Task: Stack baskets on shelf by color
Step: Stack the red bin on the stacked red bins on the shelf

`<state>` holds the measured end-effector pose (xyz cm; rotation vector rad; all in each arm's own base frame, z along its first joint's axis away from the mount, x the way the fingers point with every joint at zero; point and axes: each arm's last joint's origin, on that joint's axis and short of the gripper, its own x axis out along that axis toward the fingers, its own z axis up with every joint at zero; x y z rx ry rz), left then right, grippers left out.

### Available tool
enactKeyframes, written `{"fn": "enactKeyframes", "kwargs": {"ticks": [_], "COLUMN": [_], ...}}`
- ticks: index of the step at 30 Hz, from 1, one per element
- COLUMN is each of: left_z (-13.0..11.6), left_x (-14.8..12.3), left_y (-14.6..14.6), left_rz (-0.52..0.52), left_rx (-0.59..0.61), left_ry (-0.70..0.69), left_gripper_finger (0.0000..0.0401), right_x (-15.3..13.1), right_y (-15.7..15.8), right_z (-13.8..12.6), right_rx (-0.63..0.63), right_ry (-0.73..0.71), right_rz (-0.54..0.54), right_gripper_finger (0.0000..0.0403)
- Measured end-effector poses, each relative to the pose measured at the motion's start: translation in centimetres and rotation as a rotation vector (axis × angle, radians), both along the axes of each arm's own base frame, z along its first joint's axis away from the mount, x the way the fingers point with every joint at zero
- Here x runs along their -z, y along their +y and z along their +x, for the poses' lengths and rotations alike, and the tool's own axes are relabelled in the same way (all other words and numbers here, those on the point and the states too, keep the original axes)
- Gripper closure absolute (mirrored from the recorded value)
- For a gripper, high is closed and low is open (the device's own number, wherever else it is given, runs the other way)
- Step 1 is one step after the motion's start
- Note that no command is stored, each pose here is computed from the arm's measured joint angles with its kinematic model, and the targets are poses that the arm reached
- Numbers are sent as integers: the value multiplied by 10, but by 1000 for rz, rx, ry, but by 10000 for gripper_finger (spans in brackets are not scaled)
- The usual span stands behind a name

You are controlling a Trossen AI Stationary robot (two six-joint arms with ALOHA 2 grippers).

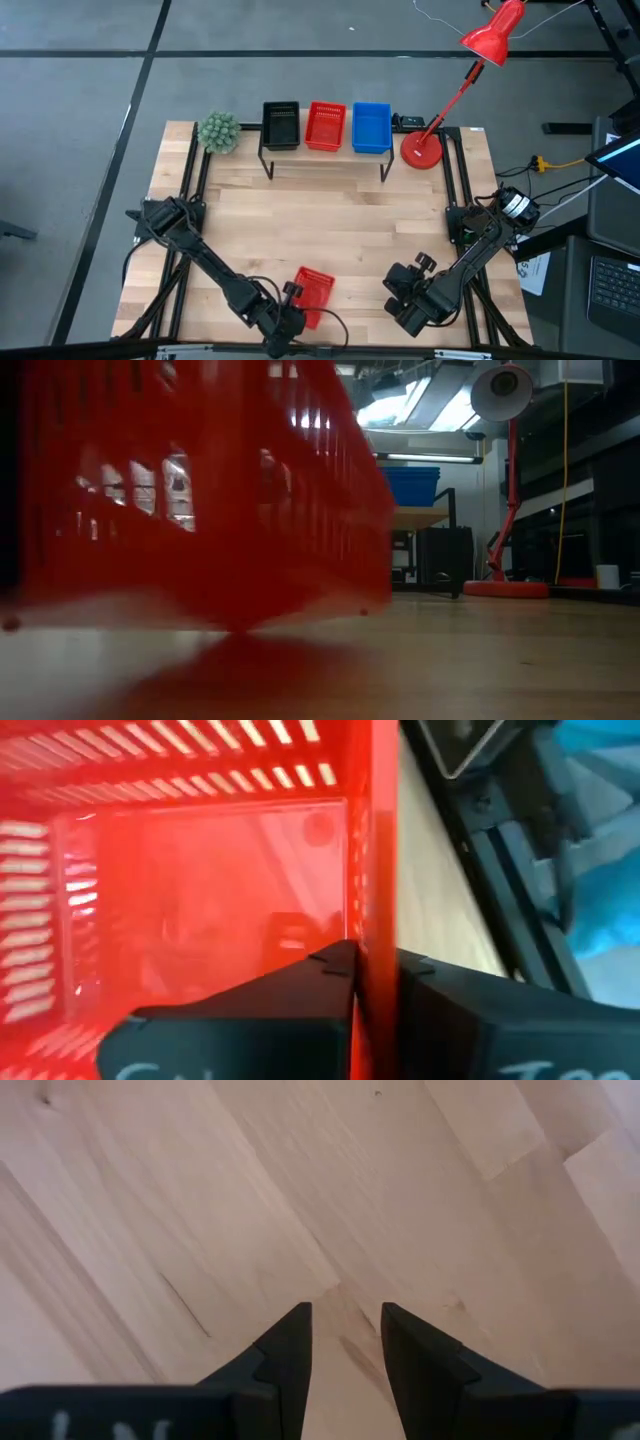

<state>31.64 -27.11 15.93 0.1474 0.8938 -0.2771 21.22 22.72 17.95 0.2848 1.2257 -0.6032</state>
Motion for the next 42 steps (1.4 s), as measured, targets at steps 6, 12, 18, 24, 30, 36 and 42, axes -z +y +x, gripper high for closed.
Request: {"fn": "enactKeyframes", "kwargs": {"ticks": [6,12,18,24,30,36,42], "left_z": [3,1,10,11,7,5,17], "left_x": [-63,-145,-195,-217,-215,-194,-182], "left_y": [10,70,177,290,390,434,439], "left_rz": [198,500,543,510,425,323,345], "left_rx": [-20,-79,-181,-239,-257,-292,-241], "left_ry": [-24,-105,-113,-111,-174,-130,-133], "left_gripper_finger": [401,401,401,401,401,401,401], "right_x": [0,0,0,-1,-1,-2,-2], "right_y": [3,3,4,-6,-35,-65,-79], "right_z": [0,1,4,12,34,46,52], "right_rx": [-3,-3,-3,26,136,235,260], "right_ry": [-12,-16,-63,-117,-93,-16,10], "right_rz": [21,26,18,-45,-81,-125,-140], "right_gripper_finger": [281,281,281,281,281,281,281]}}
